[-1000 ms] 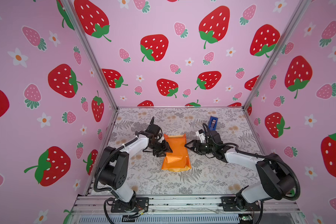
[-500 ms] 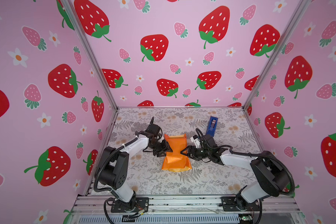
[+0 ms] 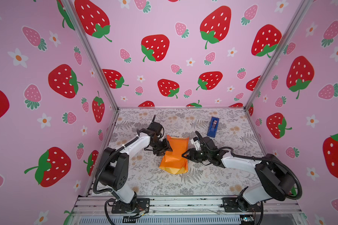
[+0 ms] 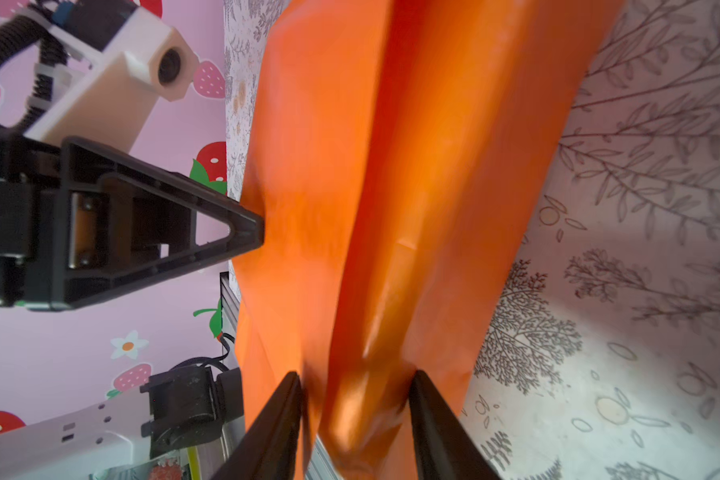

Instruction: Wrap the gift box in paper

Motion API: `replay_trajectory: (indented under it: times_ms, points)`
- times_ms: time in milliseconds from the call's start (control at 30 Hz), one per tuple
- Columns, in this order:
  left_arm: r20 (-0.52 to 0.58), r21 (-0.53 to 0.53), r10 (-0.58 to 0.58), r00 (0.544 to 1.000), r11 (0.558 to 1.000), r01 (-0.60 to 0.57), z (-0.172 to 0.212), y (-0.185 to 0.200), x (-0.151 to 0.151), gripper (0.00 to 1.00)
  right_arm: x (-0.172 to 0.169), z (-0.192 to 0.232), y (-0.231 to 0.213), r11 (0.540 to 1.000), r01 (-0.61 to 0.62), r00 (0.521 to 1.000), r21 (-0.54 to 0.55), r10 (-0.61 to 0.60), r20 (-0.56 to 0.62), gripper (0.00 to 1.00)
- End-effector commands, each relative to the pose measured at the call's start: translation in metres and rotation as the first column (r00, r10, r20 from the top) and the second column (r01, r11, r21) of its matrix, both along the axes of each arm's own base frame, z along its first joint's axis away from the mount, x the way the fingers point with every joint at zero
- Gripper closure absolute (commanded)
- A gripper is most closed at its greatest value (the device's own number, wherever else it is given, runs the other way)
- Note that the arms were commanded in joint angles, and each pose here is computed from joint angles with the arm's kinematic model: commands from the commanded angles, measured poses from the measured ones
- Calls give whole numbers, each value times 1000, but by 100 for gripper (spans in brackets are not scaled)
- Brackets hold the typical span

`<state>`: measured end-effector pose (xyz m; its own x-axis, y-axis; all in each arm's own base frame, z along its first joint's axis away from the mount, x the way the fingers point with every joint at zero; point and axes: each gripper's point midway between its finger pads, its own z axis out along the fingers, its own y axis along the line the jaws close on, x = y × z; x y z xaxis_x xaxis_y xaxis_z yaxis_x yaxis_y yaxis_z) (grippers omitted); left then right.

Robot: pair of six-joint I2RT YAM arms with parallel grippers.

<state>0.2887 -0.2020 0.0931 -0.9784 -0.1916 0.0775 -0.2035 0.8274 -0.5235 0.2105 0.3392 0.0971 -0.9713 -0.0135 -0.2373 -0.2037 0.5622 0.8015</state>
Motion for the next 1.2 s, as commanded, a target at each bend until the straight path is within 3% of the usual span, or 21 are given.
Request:
replay_trajectory:
  times_ms: [0,267,333,467,833,967,1167]
  points:
    - [2,-21,-50,999,999,50,9,-10,3,44,-4,16,9,997,-10,1000,71,9,13,64]
    - [-44,99,-80,996,992,84,-17,6,3,44,0,-3,4,999,2,1000,32,-2,2,65]
    - [-55,116,-82,995,989,88,-23,8,1,44,6,0,0,999,16,1000,30,-17,10,55]
    - [-61,119,-82,995,989,89,-25,10,0,44,19,8,-12,998,47,998,32,-48,33,49]
    - [-57,95,-87,995,991,92,-21,5,3,44,55,5,-12,999,35,999,41,-37,37,49]
    - [-37,60,-86,996,994,89,-10,-1,7,44,60,2,-2,998,11,1000,56,-13,25,55]
    - [22,16,-101,995,995,100,16,-10,19,43,63,-16,-6,1000,17,1000,10,-17,11,72]
